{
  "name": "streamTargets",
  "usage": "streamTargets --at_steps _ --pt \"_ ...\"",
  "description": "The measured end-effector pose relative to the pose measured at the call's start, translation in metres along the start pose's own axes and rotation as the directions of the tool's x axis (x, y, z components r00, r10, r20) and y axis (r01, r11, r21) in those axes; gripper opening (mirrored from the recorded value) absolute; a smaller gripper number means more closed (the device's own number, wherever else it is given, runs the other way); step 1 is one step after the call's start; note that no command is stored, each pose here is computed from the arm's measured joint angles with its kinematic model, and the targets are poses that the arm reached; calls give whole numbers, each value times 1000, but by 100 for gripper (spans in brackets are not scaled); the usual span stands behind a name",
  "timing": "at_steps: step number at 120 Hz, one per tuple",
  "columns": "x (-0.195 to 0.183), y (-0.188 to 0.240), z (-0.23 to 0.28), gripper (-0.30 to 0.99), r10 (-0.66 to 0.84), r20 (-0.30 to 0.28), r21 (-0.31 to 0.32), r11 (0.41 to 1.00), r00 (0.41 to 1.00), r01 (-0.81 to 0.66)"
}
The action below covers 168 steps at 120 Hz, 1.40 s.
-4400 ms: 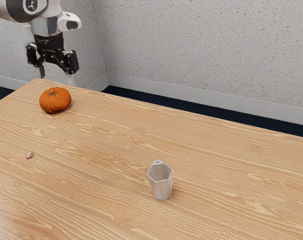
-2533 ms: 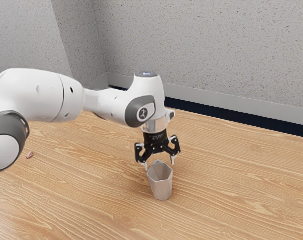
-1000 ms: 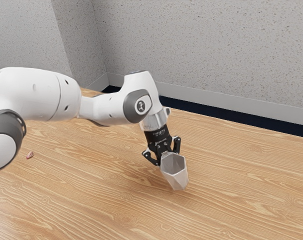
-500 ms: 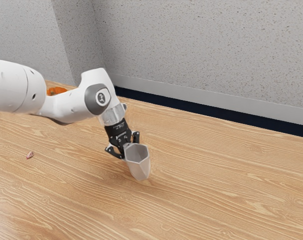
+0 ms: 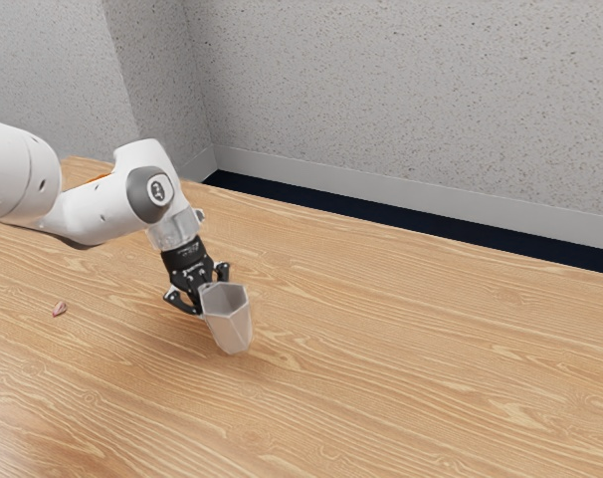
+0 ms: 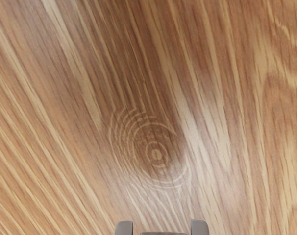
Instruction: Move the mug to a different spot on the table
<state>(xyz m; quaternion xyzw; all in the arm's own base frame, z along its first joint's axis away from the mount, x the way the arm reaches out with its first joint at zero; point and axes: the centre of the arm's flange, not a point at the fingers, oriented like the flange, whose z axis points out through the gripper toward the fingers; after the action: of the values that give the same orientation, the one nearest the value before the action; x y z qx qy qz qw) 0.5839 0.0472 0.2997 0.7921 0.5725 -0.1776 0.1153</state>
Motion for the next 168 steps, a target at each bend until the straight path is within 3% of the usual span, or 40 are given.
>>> streamTargets --at_steps 47,96,131,154,168 --pt "42 -13 0 -10 30 7 -9 1000 1000 -30" --pt "57 -12 19 -10 69 17 3 998 997 -69" --pt "55 -7 18 43 101 9 -30 995 995 -100" --pt "60 -12 -3 59 110 -19 -59 992 994 -111" --pt "56 -17 -37 63 149 -86 -63 986 985 -154"
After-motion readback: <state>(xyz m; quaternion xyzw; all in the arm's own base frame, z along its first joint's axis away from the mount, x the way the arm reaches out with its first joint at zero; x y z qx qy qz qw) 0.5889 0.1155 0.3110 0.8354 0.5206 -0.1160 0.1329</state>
